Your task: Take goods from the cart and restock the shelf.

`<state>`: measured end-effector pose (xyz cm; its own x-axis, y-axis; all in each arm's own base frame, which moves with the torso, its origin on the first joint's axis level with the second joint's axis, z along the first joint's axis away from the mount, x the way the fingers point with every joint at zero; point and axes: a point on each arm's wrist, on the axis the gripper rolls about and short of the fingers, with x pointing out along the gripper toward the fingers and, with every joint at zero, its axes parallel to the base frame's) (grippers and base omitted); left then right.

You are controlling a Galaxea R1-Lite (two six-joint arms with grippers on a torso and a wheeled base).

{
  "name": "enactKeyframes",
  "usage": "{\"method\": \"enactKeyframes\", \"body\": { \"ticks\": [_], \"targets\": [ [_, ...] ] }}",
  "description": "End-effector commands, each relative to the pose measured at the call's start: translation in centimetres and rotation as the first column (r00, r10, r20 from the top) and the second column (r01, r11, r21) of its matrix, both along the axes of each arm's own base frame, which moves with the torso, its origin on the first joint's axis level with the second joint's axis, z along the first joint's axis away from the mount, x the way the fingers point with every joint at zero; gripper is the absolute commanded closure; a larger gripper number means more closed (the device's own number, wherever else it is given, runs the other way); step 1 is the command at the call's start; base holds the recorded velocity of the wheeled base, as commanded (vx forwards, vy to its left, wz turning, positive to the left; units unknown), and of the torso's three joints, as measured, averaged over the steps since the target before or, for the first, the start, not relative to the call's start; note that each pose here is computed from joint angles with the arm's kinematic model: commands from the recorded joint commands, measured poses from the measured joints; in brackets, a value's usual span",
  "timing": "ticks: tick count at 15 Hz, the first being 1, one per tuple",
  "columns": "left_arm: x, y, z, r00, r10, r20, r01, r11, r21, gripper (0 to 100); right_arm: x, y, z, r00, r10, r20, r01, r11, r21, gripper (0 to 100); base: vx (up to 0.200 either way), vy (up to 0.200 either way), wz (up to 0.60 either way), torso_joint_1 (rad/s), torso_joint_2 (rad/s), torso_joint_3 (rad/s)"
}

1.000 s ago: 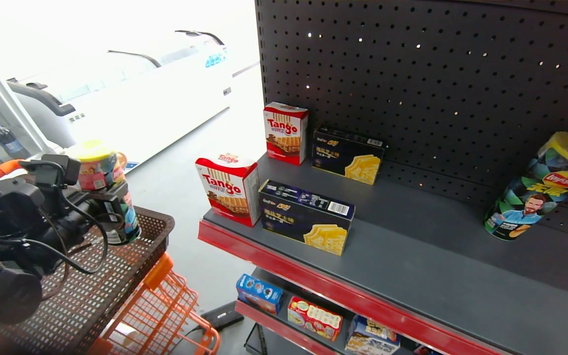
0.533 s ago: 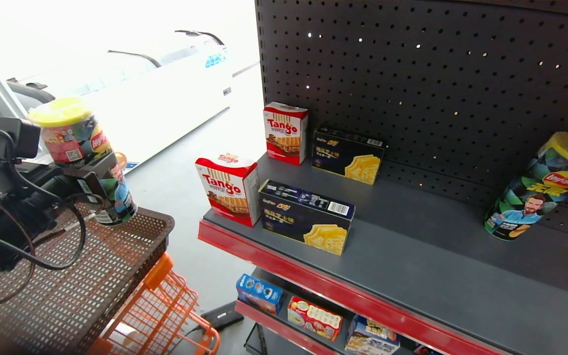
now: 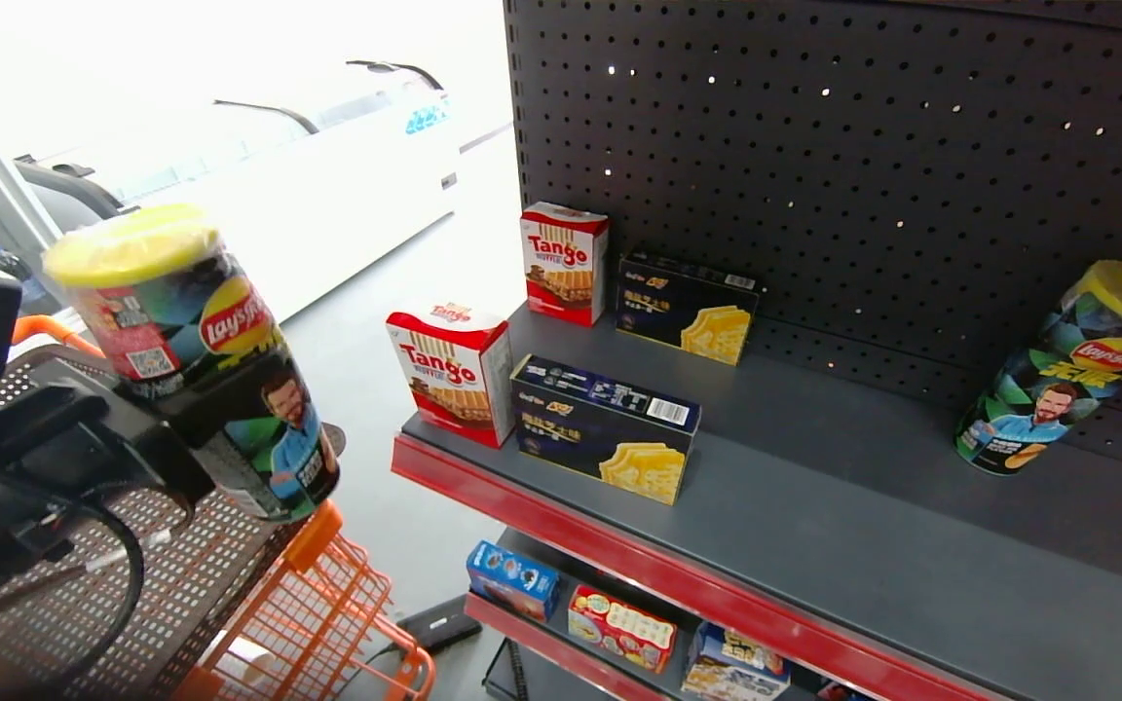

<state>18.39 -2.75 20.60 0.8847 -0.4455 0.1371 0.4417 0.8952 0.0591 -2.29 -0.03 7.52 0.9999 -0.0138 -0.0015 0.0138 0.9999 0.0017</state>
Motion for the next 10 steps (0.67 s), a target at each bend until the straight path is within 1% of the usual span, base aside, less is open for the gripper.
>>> {"method": "enactKeyframes", "body": {
  "ticks": [1,2,4,5,7,8,9,10],
  "targets": [
    [-2.0,-0.5,0.0,0.997,-0.07,0.021,0.069,0.997,0.019,100,0.0,0.0,0.0,1.0,0.0,-0.002,0.0,1.0,0.001,0,0.0,0.0,0.0,0.0,0.0,0.0],
    [-2.0,-0.9,0.1,0.993,-0.117,0.027,0.116,0.993,0.032,100,0.0,0.0,0.0,1.0,0.0,-0.002,0.0,1.0,0.0,0,0.0,0.0,0.0,0.0,0.0,0.0],
    [-1.9,-2.3,0.4,0.98,-0.196,0.033,0.195,0.98,0.033,100,0.0,0.0,0.0,1.0,0.0,-0.002,0.0,1.0,0.001,0,0.0,0.0,0.0,0.0,0.0,0.0],
    [-1.7,-3.4,0.2,0.969,-0.248,0.019,0.247,0.968,0.033,100,0.0,0.0,0.0,1.0,0.0,-0.002,0.0,1.0,0.0,0,0.0,0.0,0.0,0.0,0.0,0.0],
    [-1.9,-4.5,-0.1,0.952,-0.307,0.006,0.307,0.951,0.033,100,0.0,0.0,0.0,1.0,0.0,-0.002,0.0,1.0,0.0,0,0.0,0.0,0.0,0.0,0.0,0.0],
    [-1.9,-5.3,-0.3,0.937,-0.349,-0.002,0.349,0.937,0.034,100,0.0,0.0,0.0,1.0,0.0,-0.002,0.0,1.0,0.0,0,0.0,0.0,0.0,0.0,0.0,0.0],
    [-2.0,-5.9,-0.3,0.926,-0.376,-0.007,0.376,0.926,0.034,100,0.0,0.0,0.0,1.0,0.0,0.0,0.0,1.0,0.0,0,0.0,0.0,0.0,0.0,0.0,0.0],
    [-1.8,-6.3,-0.5,0.92,-0.392,-0.016,0.392,0.919,0.034,100,0.0,0.0,0.0,1.0,0.0,-0.002,0.0,1.0,0.0,0,0.0,0.0,0.0,0.0,0.0,0.0]
  ]
}}
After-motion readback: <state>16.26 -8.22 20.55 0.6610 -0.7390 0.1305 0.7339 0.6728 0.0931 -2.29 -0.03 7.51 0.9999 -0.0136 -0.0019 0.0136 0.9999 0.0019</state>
